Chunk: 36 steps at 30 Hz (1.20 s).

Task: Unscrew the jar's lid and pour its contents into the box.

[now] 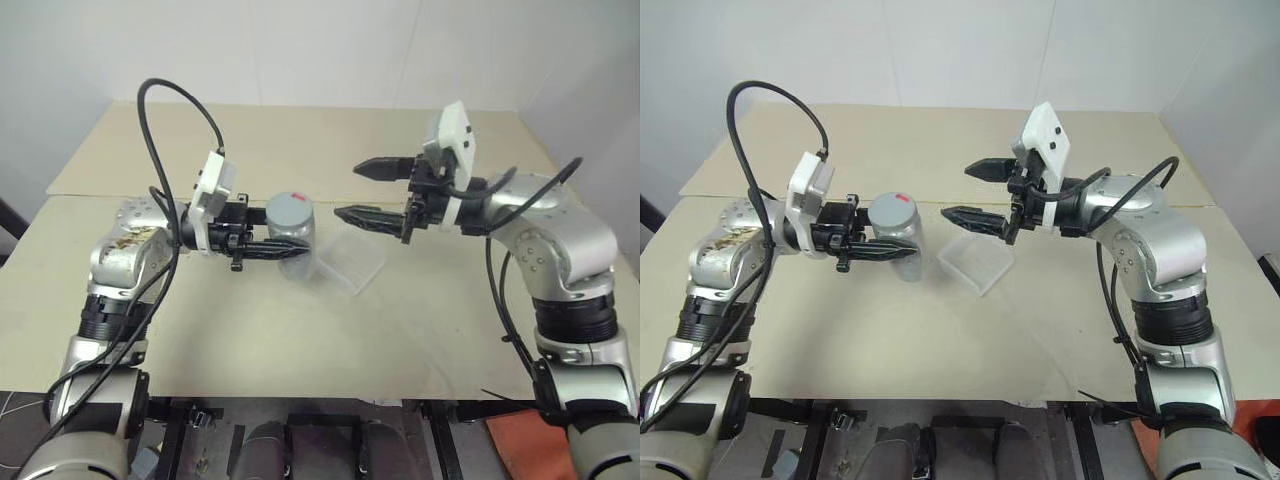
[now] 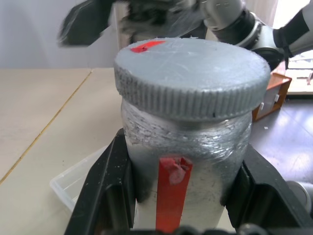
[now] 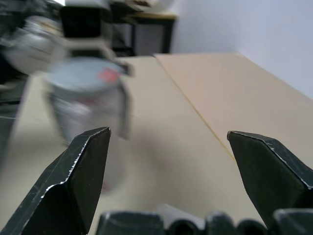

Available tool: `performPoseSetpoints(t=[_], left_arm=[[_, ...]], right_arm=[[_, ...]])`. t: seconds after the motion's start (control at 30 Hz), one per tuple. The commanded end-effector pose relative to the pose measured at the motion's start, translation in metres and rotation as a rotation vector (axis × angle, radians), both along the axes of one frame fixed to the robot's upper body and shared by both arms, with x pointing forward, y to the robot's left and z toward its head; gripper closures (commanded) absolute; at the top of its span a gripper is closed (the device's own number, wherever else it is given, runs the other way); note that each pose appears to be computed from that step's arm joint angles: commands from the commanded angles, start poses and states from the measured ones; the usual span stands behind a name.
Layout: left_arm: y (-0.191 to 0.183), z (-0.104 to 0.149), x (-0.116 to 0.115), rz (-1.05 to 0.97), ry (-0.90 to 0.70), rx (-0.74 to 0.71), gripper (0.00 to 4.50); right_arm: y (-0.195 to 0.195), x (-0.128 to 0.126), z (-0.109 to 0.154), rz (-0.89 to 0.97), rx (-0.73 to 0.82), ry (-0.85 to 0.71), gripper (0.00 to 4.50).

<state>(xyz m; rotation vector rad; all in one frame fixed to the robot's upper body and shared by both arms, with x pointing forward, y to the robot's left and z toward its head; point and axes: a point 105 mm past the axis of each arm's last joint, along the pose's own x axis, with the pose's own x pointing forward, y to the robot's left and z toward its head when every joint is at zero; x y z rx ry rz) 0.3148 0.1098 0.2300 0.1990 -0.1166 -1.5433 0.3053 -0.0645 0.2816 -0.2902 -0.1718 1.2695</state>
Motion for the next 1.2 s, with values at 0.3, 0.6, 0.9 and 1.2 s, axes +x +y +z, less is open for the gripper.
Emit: performPoseSetpoints(t=[0.3,0.6,0.9,1.2], left_arm=[[-0.007,0.015,0.002,-0.030,-0.065,-0.004,2.57],[-0.005,0.016,0.000,-0.027,-0.072,0.003,2.57],[-0.001,0.016,-0.001,-0.014,-0.073,0.007,2.57],[-0.001,0.015,-0.002,-0.016,-0.071,0.007,2.57]], right_arm=[[0.053,-0.027,0.020,0.084,0.044,-0.123,0.04],[0.067,-0.006,0.012,0.000,0.029,-0.122,0.04],[0.047,0.002,0.018,-0.035,0.055,-0.105,0.04],[0.027,0.000,0.020,-0.059,0.070,-0.102,0.04]])
